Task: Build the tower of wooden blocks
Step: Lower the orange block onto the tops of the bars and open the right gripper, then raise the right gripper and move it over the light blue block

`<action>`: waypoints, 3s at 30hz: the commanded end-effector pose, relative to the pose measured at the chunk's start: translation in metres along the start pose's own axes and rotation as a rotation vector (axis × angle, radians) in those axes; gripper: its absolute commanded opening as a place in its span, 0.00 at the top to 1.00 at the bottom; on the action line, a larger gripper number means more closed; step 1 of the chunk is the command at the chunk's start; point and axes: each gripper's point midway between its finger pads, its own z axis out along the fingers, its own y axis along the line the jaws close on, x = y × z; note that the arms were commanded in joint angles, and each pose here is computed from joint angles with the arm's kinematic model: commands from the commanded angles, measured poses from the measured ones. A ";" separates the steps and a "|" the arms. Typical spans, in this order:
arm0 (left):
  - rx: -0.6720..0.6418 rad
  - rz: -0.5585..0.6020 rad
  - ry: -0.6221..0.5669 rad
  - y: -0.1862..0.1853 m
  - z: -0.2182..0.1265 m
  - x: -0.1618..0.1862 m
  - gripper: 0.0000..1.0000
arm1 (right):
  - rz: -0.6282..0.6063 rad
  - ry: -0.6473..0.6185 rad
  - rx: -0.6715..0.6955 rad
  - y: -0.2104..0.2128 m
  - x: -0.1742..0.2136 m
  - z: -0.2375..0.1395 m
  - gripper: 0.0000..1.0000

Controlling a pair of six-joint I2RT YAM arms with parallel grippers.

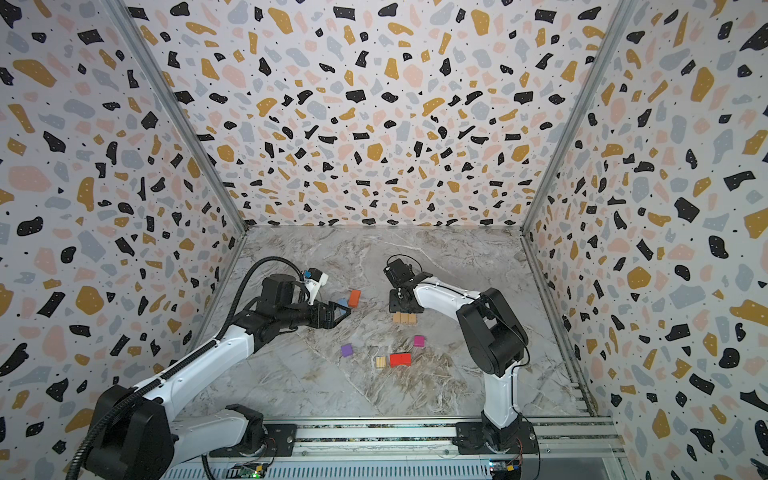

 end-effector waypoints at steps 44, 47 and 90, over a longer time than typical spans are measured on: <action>0.005 0.017 -0.025 -0.004 -0.003 -0.006 0.05 | -0.001 0.008 0.013 -0.001 0.006 0.000 0.30; 0.004 0.009 -0.023 -0.003 -0.002 -0.005 0.05 | 0.002 -0.003 0.008 -0.001 0.003 -0.005 0.26; -0.172 -0.238 -0.174 0.081 -0.034 -0.034 0.06 | -0.221 -0.050 -0.359 0.157 0.001 -0.033 0.31</action>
